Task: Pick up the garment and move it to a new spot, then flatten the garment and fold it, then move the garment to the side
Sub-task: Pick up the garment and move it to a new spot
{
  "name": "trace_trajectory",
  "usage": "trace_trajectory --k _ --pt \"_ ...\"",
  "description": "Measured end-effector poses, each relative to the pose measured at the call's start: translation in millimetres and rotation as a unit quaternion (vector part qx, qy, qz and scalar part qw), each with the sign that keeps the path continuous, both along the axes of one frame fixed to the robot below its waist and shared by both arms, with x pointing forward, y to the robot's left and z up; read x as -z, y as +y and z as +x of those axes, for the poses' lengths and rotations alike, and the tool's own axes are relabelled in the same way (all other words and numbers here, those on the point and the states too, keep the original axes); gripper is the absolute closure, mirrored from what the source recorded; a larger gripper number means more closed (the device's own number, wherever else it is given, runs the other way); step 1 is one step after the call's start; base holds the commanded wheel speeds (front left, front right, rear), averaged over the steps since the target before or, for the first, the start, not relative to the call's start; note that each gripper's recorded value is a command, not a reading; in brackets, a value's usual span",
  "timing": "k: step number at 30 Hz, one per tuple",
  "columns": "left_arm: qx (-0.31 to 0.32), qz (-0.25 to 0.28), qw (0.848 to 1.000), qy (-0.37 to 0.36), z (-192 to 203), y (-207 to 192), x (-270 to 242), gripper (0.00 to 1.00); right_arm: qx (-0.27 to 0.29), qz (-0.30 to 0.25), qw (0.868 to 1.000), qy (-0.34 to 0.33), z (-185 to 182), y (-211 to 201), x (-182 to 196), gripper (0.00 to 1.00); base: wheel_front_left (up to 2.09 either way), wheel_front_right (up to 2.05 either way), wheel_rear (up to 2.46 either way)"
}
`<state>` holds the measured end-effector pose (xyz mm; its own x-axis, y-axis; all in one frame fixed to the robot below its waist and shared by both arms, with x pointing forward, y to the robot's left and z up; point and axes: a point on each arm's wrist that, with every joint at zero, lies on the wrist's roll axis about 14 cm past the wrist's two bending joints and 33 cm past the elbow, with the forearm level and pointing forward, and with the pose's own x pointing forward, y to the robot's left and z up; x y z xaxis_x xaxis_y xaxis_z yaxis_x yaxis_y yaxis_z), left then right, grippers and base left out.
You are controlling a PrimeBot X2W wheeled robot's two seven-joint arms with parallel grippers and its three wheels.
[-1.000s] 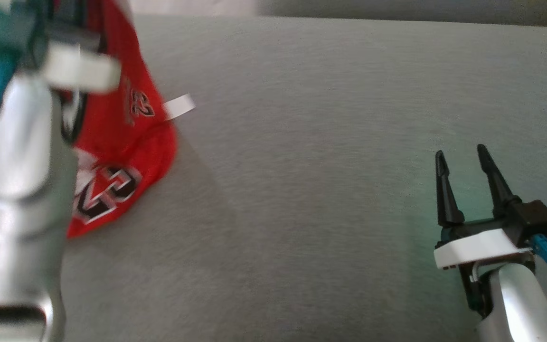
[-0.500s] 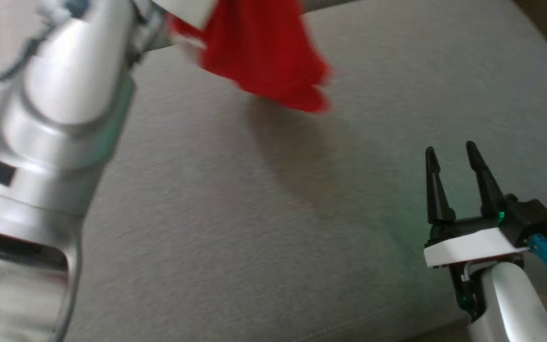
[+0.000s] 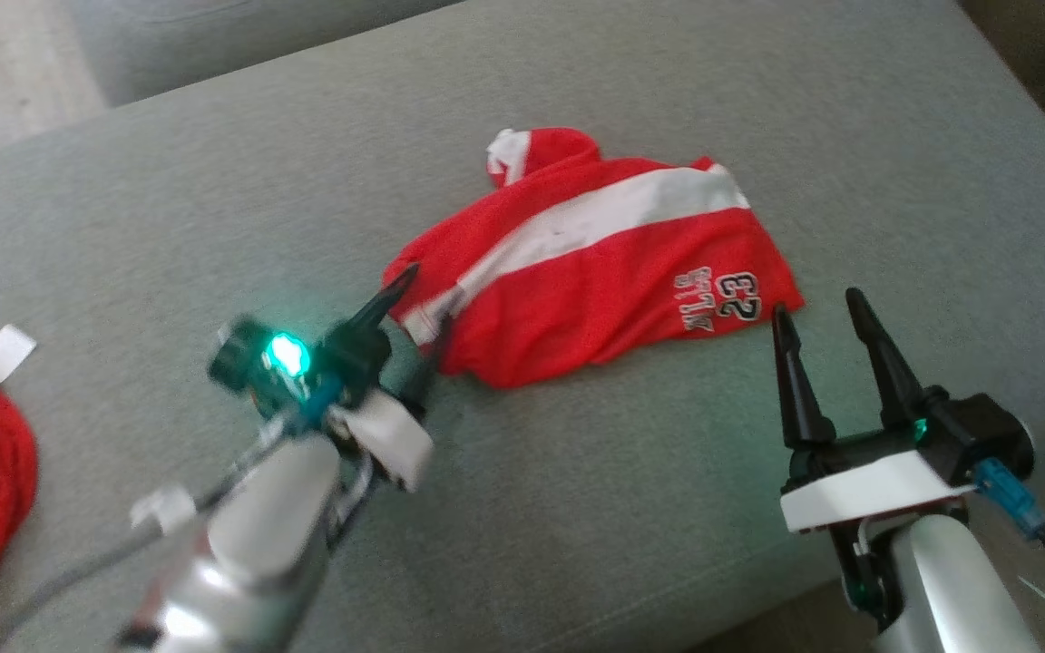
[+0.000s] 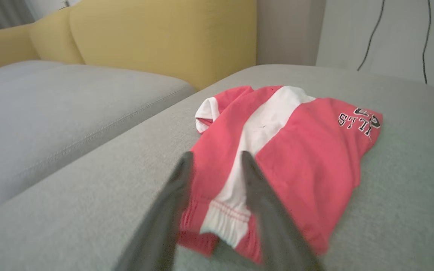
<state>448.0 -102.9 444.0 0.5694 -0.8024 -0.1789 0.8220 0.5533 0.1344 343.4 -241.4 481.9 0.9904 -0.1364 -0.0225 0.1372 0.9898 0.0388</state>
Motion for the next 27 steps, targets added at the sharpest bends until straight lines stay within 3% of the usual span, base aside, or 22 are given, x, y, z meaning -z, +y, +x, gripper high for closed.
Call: trace_trajectory --k 5,13,19,21,27 --pt "-0.111 -0.076 0.99 0.051 -15 35 1 0.0 -0.018 0.0 1.0 0.003 8 10 4 0.0 0.0 0.0 0.0" --pt "-0.314 -0.125 0.939 0.056 -55 148 -2 0.0 -0.046 0.008 0.999 0.004 0 30 9 0.0 0.0 0.0 0.0" --pt "-0.403 -0.146 0.903 0.002 -82 209 -31 0.0 -0.08 0.007 0.997 0.0 -1 51 7 0.0 0.0 0.0 0.0" --pt "-0.446 -0.149 0.883 -0.007 -98 238 -33 0.0 -0.099 0.002 0.995 -0.003 1 62 6 0.0 0.0 0.0 0.0" --pt "-0.47 -0.153 0.869 0.005 -120 252 -27 0.0 -0.116 0.002 0.993 -0.007 2 73 4 0.0 0.0 0.0 0.0"
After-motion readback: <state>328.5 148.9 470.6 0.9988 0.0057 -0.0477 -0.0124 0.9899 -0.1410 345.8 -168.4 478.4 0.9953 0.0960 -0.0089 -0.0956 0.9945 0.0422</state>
